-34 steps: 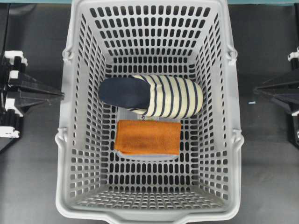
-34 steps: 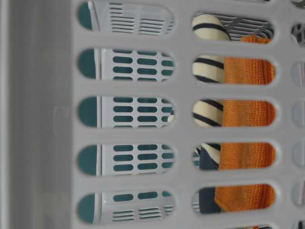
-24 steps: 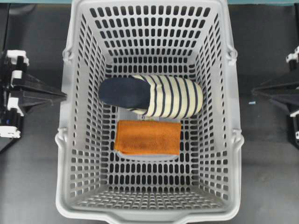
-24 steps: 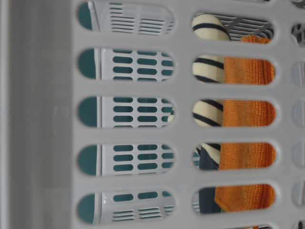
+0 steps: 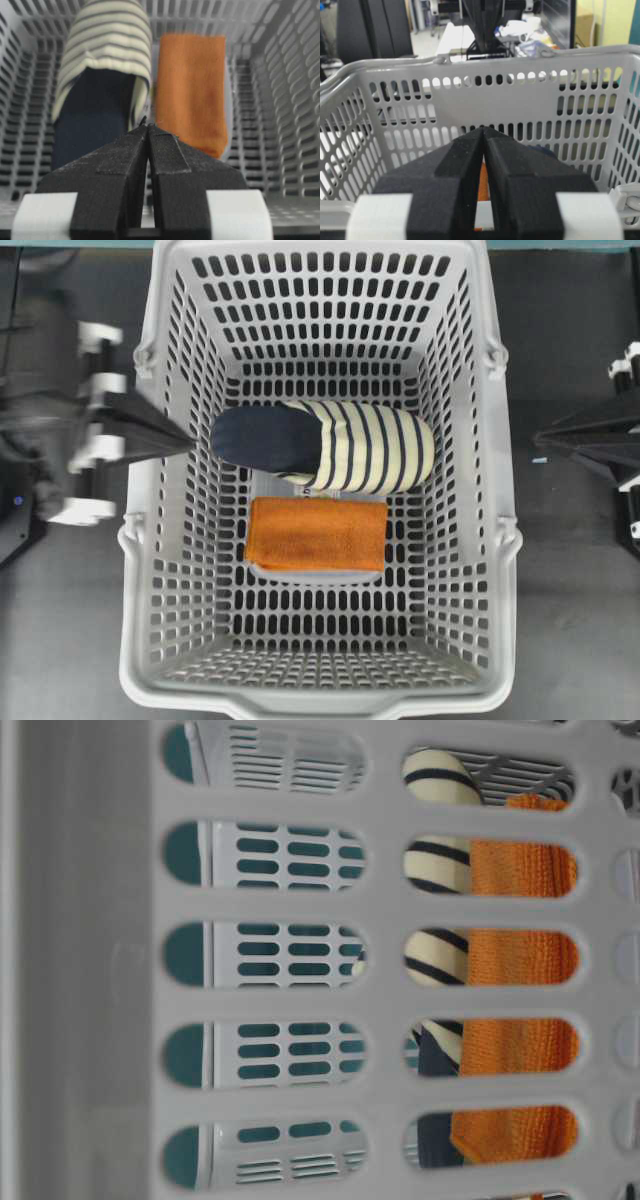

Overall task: Pick up the orange cloth from the shopping basket with the left arm.
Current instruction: 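Move the left gripper over the basket and lower it onto the orange cloth, then close the left gripper on the orange cloth's edge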

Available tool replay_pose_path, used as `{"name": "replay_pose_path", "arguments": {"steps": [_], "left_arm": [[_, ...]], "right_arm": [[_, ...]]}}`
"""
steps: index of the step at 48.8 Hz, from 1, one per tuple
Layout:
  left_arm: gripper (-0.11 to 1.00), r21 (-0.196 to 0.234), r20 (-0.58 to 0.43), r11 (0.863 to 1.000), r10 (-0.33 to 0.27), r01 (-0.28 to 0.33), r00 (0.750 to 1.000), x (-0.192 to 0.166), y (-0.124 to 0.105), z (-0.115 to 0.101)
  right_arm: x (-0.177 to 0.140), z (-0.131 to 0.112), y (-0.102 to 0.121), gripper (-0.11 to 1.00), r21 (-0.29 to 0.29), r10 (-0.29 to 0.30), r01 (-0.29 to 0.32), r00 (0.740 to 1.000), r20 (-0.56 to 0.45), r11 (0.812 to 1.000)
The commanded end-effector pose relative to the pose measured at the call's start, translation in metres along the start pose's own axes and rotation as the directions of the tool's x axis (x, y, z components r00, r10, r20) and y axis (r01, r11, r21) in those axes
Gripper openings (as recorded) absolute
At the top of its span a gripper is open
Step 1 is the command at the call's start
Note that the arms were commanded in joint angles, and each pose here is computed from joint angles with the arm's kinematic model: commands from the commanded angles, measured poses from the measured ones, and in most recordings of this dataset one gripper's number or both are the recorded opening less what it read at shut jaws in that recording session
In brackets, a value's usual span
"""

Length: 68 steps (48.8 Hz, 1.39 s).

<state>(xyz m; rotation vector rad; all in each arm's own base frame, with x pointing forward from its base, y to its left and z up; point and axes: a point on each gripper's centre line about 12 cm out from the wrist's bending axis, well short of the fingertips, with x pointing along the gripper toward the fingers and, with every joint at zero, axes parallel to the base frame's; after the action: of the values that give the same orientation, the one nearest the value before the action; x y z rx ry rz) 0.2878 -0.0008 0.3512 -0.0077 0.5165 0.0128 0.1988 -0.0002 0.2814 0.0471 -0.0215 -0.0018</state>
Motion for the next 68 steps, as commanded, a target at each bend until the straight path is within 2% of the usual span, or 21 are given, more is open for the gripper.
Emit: {"name": "replay_pose_path", "arguments": {"steps": [1, 13, 21, 27, 31, 40, 43, 45, 54, 60, 68], "left_arm": [[0.00, 0.020, -0.057, 1.000, -0.014, 0.015, 0.998, 0.017, -0.008, 0.024], [0.00, 0.041, -0.236, 0.998, -0.033, 0.044, 0.971, 0.074, -0.025, 0.038], [0.01, 0.041, -0.268, 0.998, -0.040, 0.053, 0.962, 0.104, -0.034, 0.045], [0.03, 0.038, -0.308, 0.998, -0.038, 0.052, 0.951, 0.123, -0.036, 0.040], [0.17, 0.039, -0.331, 0.998, -0.035, 0.051, 0.943, 0.133, -0.037, 0.037], [0.70, 0.041, -0.363, 0.998, -0.033, 0.052, 0.931, 0.149, -0.039, 0.031], [0.85, 0.041, -0.361, 0.998, -0.036, 0.055, 0.932, 0.152, -0.040, 0.032], [0.89, 0.044, -0.367, 0.997, -0.039, 0.059, 0.929, 0.155, -0.043, 0.031], [0.86, 0.042, -0.417, 0.997, -0.041, 0.065, 0.908, 0.172, -0.050, 0.013], [0.87, 0.025, -0.457, 0.998, -0.038, 0.055, 0.889, 0.185, -0.051, -0.001], [0.87, 0.027, -0.513, 0.998, -0.029, 0.050, 0.858, 0.198, -0.050, -0.024]], "right_arm": [[0.002, 0.002, 0.000, -0.01, 0.004, -0.002, 0.002, 1.000, 0.002, 1.000], [0.002, 0.002, 0.000, -0.01, 0.006, -0.003, 0.003, 1.000, 0.003, 1.000], [0.001, 0.002, 0.000, -0.01, 0.006, -0.003, 0.003, 1.000, 0.000, 1.000], [0.001, 0.001, 0.000, -0.01, 0.008, -0.003, 0.003, 1.000, -0.006, 1.000], [0.001, 0.001, 0.000, -0.01, 0.006, -0.003, 0.003, 1.000, -0.006, 1.000], [0.001, 0.001, 0.000, -0.01, 0.006, -0.003, 0.003, 1.000, -0.009, 1.000], [0.001, 0.000, 0.000, -0.01, 0.006, -0.003, 0.003, 1.000, -0.014, 1.000], [0.001, 0.000, 0.000, -0.01, 0.008, -0.003, 0.003, 1.000, -0.018, 1.000], [0.000, -0.002, 0.000, -0.01, 0.007, -0.004, 0.004, 0.999, -0.040, 1.000], [0.000, -0.002, 0.000, -0.01, 0.008, -0.003, 0.004, 0.999, -0.035, 1.000], [-0.001, -0.002, 0.000, -0.01, 0.008, -0.004, 0.004, 0.999, -0.040, 1.000]]}}
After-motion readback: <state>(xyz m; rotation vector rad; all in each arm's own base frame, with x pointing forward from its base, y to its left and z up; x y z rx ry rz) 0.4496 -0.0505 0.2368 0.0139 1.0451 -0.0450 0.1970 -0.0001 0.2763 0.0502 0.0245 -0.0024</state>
